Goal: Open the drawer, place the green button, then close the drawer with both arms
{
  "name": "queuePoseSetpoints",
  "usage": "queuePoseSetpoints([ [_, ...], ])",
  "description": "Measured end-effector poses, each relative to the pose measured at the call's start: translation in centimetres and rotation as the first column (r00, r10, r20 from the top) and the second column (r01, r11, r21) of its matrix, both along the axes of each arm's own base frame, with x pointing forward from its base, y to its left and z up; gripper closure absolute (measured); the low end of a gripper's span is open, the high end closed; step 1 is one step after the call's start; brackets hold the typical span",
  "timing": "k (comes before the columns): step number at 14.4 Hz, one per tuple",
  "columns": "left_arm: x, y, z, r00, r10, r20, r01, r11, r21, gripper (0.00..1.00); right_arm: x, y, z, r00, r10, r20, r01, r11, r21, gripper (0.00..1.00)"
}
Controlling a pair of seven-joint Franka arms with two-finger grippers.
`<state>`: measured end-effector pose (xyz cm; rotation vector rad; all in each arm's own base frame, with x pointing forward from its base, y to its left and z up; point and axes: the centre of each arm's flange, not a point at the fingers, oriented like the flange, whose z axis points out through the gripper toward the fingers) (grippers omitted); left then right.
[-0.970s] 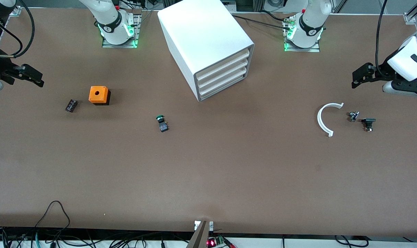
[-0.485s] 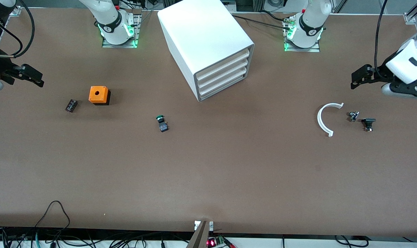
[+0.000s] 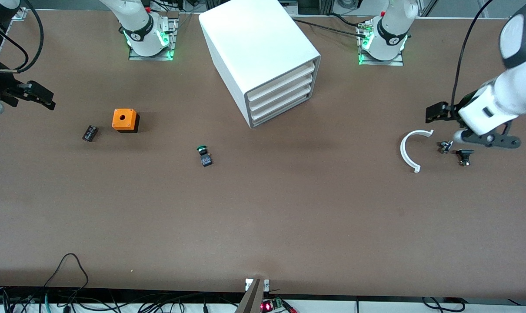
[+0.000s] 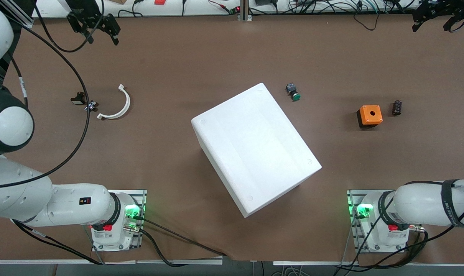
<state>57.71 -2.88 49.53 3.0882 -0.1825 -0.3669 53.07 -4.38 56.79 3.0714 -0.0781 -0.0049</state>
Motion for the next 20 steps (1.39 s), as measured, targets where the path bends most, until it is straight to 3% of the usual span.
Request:
queuePoseSetpoints([
  [2, 0.5, -0.1, -3.0, 0.999, 0.003, -0.054, -0.004, 1.0, -0.017, 0.0, 0.1, 0.1, -0.2, 1.0, 0.007, -0.004, -0.007, 1.0, 0.0, 0.0],
  [5, 0.5, -2.0, -9.5, 0.982, 0.052, -0.182, -0.088, 0.978, -0.191, 0.0, 0.3, 0.3, -0.8, 1.0, 0.012, -0.016, -0.012, 1.0, 0.0, 0.0],
  [8, -0.7, -3.6, -17.6, 0.941, 0.145, -0.304, -0.253, 0.901, -0.353, 0.0, 0.4, 0.2, -1.1, 1.0, 0.01, -0.026, -0.01, 1.0, 0.002, 0.0],
  [11, -2.8, -7.2, -23.1, 0.918, 0.12, -0.378, -0.318, 0.792, -0.521, 0.0, 0.4, 0.3, -1.6, 0.999, 0.01, -0.046, -0.01, 1.0, 0.004, 0.0],
  [13, -4.5, -10.4, -25.9, 0.914, 0.059, -0.401, -0.321, 0.708, -0.629, 0.0, 1.0, 0.5, -2.9, 0.998, 0.008, -0.069, -0.006, 1.0, 0.02, 0.0],
  [16, -7.2, -14.7, -29.8, 0.932, -0.042, -0.36, -0.265, 0.598, -0.757, 0.0, 2.4, 1.5, -6.1, 0.994, -0.007, -0.105, 0.019, 0.993, 0.116, 0.0],
  [18, -8.8, -16.8, -32.3, 0.943, -0.078, -0.323, -0.231, 0.544, -0.806, 0.0, 3.6, 2.3, -7.9, 0.995, 0.004, -0.096, 0.008, 0.992, 0.124, 0.0],
  [20, -10.3, -18.5, -34.1, 0.946, -0.091, -0.312, -0.222, 0.521, -0.824, 0.0, 4.7, 3.8, -9.6, 0.996, 0.027, -0.089, -0.016, 0.992, 0.122, 0.0],
])
